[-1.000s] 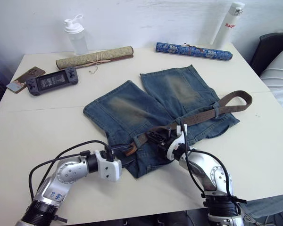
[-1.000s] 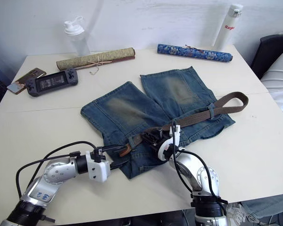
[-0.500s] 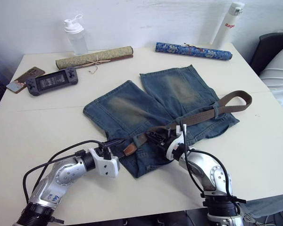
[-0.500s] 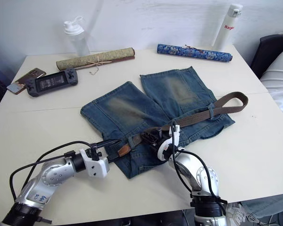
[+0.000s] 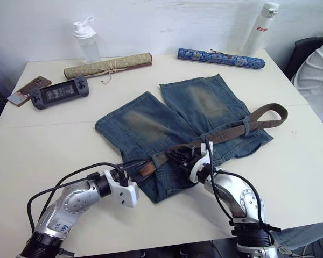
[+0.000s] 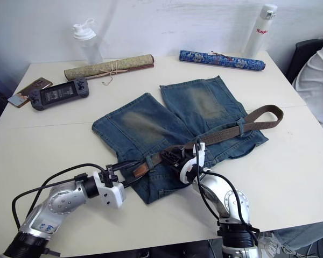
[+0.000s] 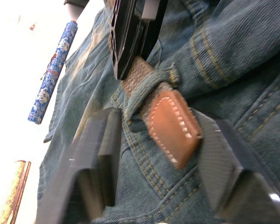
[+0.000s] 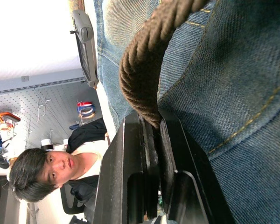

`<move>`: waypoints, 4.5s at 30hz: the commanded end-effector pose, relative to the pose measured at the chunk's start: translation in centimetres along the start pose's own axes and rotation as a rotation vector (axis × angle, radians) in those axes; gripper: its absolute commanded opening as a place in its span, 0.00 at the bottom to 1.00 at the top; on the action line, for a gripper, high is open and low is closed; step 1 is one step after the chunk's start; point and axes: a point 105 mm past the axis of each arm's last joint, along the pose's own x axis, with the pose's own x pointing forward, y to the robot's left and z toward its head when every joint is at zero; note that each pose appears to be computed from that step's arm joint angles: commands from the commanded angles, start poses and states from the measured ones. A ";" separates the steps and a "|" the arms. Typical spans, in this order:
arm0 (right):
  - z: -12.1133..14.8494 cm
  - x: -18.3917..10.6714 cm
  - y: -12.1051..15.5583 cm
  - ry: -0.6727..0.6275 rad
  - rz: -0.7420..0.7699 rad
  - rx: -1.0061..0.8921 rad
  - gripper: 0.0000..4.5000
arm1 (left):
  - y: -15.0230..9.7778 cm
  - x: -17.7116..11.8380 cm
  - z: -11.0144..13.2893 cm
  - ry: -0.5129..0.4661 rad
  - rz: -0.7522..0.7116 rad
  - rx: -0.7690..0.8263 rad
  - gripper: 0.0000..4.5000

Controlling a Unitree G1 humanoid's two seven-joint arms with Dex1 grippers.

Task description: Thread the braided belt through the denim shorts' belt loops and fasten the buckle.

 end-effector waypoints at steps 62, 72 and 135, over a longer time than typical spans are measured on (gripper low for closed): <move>6.8 -7.1 -6.7 0.102 -0.556 -1.205 0.01 | 0.1 -21.5 -12.0 0.592 -0.014 0.145 0.00; 6.9 -6.3 -6.3 0.102 -0.534 -1.204 0.01 | 1.0 -24.2 -13.4 0.694 0.003 0.208 0.00; 19.4 -14.4 -4.5 0.463 -0.892 -2.271 0.99 | -1.5 4.3 3.1 -0.104 -0.482 -0.494 0.74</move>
